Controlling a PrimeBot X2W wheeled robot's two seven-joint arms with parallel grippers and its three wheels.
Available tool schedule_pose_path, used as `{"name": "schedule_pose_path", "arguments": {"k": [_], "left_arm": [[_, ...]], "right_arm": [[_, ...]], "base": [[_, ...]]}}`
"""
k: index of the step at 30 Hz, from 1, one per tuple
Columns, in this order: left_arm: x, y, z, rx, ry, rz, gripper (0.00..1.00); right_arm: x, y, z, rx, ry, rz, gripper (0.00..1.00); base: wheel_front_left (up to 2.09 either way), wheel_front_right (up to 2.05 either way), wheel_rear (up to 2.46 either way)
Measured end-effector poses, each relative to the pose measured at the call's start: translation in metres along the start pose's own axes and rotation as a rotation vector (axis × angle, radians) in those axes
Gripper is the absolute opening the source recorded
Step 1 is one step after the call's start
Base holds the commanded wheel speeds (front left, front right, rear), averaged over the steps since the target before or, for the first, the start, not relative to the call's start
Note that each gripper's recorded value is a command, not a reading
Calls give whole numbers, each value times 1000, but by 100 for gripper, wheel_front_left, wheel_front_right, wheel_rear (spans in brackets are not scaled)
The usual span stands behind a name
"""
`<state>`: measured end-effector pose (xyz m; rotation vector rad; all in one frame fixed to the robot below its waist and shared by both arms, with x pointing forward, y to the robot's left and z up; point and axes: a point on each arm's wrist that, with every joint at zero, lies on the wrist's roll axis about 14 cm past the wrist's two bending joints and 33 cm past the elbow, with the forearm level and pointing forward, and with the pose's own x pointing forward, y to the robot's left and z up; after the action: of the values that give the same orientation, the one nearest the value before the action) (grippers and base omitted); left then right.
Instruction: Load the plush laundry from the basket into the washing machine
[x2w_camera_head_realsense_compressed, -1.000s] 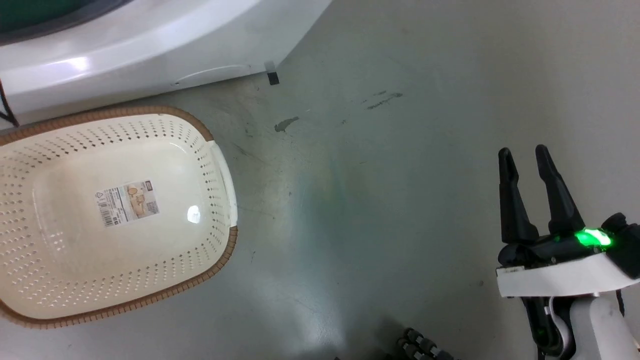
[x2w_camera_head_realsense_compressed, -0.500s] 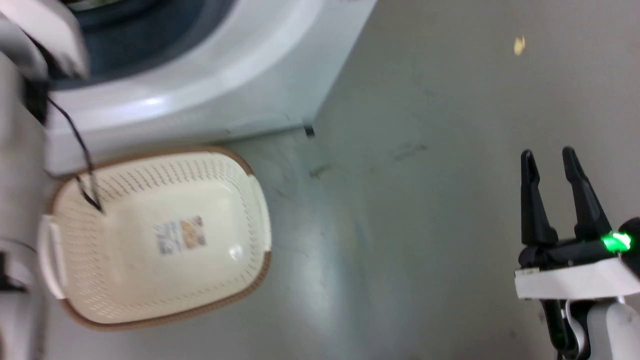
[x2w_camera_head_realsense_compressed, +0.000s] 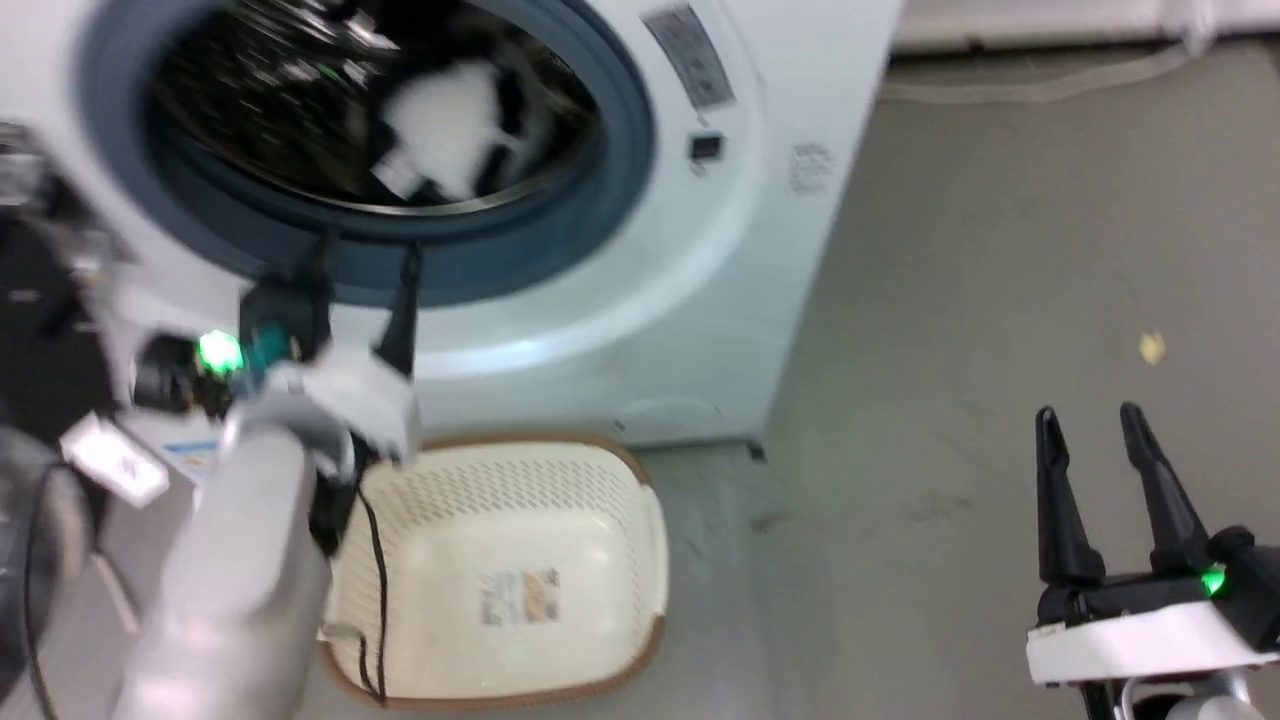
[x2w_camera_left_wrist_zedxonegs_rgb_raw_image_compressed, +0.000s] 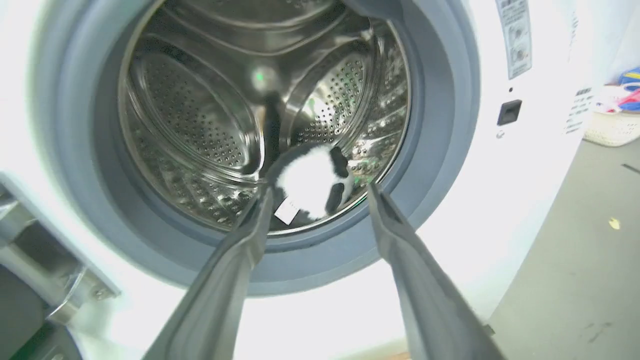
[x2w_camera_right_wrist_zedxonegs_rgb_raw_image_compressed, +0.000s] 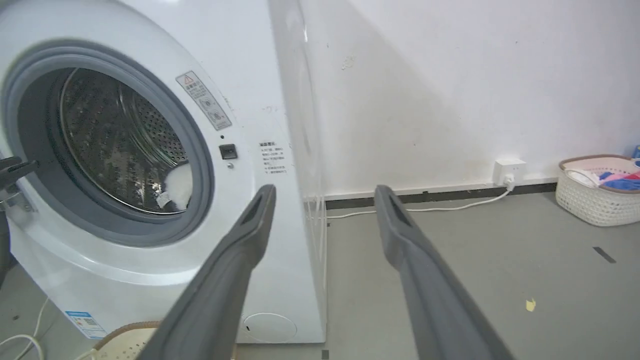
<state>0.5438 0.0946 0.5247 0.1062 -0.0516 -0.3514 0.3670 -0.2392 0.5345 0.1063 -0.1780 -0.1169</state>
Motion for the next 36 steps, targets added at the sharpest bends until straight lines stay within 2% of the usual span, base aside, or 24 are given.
{"name": "schedule_pose_path", "arguments": {"k": [5,10,14,20,32,33,36], "left_arm": [[-66,20,18,-14,-68,113,100],[-137,27,1,-48,-46,210,100],[-173,26,-4,-83,-45,283,100],[-197,21,1,-145,-76,348,100],[-210,10,-10,-111,-37,334,100],[-210,10,-10,-114,-38,333,0],[-210,10,-10,-114,-37,333,0]], "right_arm": [[-5,21,12,32,-36,64,100],[-10,45,12,52,-37,134,100],[-14,60,13,46,-37,182,100],[-23,71,-1,25,11,221,100],[-28,74,-9,26,38,233,100],[-27,74,-10,26,38,233,0],[-27,74,-10,26,39,233,0]], "base": [[0,0,0],[0,0,0],[0,0,0],[0,0,0],[0,0,0],[0,0,0],[0,0,0]]}}
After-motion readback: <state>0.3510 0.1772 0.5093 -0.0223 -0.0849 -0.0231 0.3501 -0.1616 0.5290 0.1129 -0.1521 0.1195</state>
